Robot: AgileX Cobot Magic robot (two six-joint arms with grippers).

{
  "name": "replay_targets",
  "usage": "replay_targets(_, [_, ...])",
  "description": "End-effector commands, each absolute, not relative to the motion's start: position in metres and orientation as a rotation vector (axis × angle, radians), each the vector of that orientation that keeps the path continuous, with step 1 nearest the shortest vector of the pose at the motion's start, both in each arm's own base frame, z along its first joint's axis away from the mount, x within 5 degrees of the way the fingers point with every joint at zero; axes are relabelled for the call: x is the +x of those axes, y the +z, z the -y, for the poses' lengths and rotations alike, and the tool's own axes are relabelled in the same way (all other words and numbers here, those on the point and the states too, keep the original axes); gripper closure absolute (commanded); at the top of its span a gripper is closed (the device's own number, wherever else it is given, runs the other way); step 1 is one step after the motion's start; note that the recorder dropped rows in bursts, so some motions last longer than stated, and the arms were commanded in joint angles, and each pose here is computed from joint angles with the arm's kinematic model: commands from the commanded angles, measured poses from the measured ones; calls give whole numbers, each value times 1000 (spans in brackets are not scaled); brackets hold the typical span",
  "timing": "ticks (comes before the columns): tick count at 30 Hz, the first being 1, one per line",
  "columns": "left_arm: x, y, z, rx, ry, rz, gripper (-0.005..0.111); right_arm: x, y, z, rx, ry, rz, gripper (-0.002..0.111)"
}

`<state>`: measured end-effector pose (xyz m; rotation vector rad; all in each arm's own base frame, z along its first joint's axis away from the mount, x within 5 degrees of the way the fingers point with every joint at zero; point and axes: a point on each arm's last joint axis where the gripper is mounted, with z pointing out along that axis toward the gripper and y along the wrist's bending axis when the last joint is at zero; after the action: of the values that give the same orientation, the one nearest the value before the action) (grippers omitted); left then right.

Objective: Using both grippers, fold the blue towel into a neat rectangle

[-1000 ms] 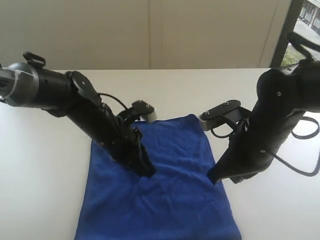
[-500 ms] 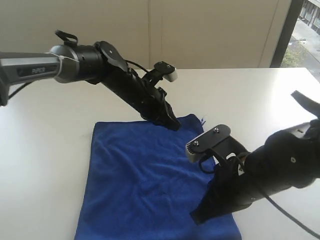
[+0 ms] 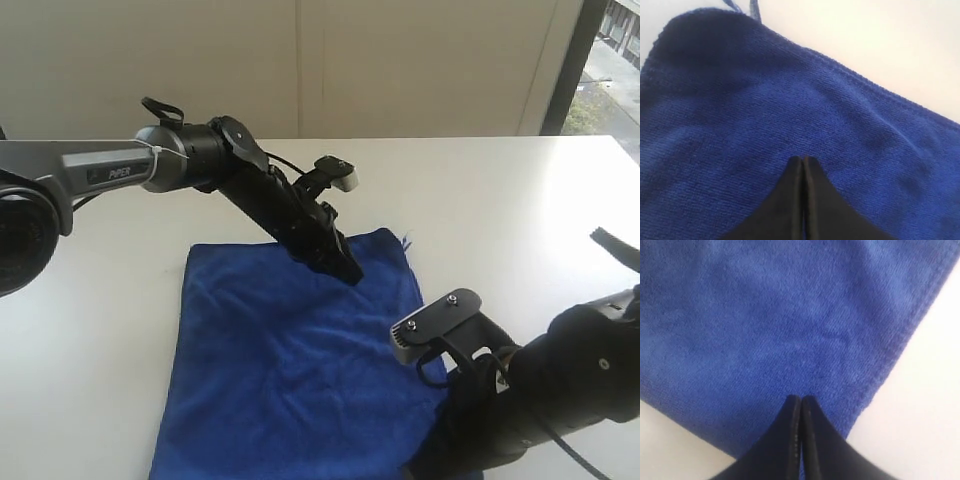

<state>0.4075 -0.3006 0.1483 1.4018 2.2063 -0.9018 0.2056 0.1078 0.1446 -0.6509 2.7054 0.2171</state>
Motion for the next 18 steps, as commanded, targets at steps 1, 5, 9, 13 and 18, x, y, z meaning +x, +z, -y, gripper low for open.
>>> replay_targets(1, [408, 145, 301, 1380, -925, -2218, 107, 198, 139, -106, -640, 226, -2740, 108])
replay_targets(5, [410, 145, 301, 1370, -911, -2214, 107, 192, 134, -103, -643, 222, -2771, 108])
replay_targets(9, [411, 145, 301, 1361, -898, -2211, 107, 189, 132, -102, -646, 220, -2783, 108])
replay_targets(13, [413, 145, 301, 1344, -877, -2207, 107, 187, 132, -102, -641, 226, -2803, 108])
replay_targets(18, [414, 144, 301, 1351, -857, -2206, 107, 186, 131, -101, -643, 231, -2824, 108])
